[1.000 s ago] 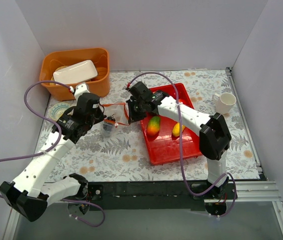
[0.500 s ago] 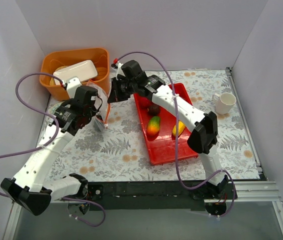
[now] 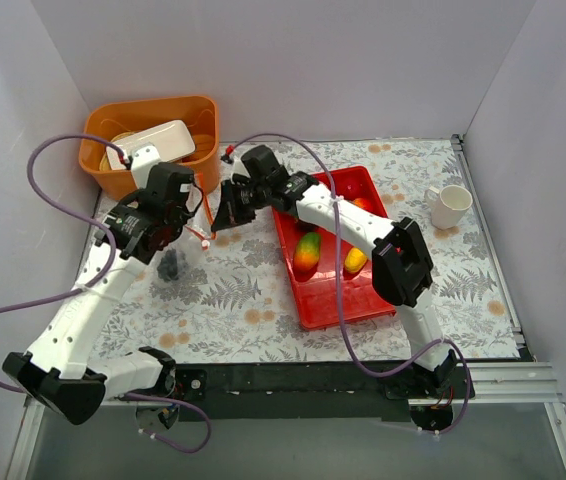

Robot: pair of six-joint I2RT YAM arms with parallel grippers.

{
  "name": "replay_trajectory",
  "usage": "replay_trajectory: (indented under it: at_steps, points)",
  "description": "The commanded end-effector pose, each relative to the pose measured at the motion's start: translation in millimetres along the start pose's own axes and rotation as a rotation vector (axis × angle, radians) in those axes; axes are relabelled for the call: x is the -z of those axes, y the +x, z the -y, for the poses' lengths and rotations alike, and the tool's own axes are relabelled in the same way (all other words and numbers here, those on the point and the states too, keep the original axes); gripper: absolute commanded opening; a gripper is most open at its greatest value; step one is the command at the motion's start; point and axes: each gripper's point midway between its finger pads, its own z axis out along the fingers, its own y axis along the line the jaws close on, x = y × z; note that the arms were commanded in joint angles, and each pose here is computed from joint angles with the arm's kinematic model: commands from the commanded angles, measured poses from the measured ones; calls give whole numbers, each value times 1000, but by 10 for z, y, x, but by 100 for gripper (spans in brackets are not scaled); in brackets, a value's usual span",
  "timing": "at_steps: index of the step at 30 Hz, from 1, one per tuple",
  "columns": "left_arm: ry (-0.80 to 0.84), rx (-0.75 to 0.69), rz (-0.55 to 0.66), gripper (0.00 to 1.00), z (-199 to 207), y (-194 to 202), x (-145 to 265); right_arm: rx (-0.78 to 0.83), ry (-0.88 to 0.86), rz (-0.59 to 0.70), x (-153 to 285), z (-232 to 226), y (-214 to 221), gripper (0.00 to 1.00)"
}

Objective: Place the food in the zip-top bag and seal the zipper
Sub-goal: Place the fake fruit in the zipper food storage bag, then pick up the fake fruit from the bin.

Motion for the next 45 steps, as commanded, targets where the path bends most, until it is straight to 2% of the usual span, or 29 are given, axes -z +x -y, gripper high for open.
replay_trajectory:
  at_steps: [1, 5, 7, 12, 17, 18, 19, 20, 21, 26, 27, 31, 37, 38, 39, 45]
  points:
    - [73, -73, -134, 0, 133, 517, -200, -88, 84, -10, 77, 397, 209, 2]
    - [118, -63, -209, 0, 246, 818, -306, -101, 208, 1, 264, 662, 361, 3]
    - [167, -45, -201, 0, 355, 821, -326, -104, 273, 15, 339, 796, 430, 4]
    - [202, -61, -244, 0, 496, 968, -435, -78, 328, 99, 574, 769, 359, 8]
    - [282, -72, -274, 0, 673, 1065, -470, -42, 299, 193, 776, 594, 247, 16]
    - [299, -69, -282, 0, 702, 1084, -462, -44, 314, 197, 808, 627, 286, 35]
    - [297, -75, -290, 0, 697, 1131, -485, -36, 314, 210, 852, 607, 281, 41]
    - [302, -72, -291, 0, 714, 1143, -497, -25, 311, 233, 938, 545, 253, 43]
    - [299, -72, -296, 0, 712, 1167, -512, -32, 351, 232, 990, 613, 300, 60]
    - [332, -60, -330, 0, 804, 1288, -556, -53, 549, 273, 1418, 844, 407, 63]
    - [333, -61, -334, 0, 808, 1302, -561, -68, 614, 283, 1533, 970, 431, 66]
    - [329, -70, -341, 0, 819, 1334, -594, -165, 781, 221, 1853, 1443, 862, 68]
    - [343, -88, -352, 0, 833, 1370, -597, -268, 872, 236, 2217, 1779, 1174, 69]
    - [342, -89, -349, 0, 828, 1366, -599, -287, 919, 226, 2285, 1859, 1258, 77]
    - [341, -90, -353, 0, 821, 1385, -601, -296, 948, 229, 2353, 1917, 1281, 80]
    - [342, -85, -358, 0, 810, 1412, -596, -346, 1044, 211, 2545, 2223, 1387, 82]
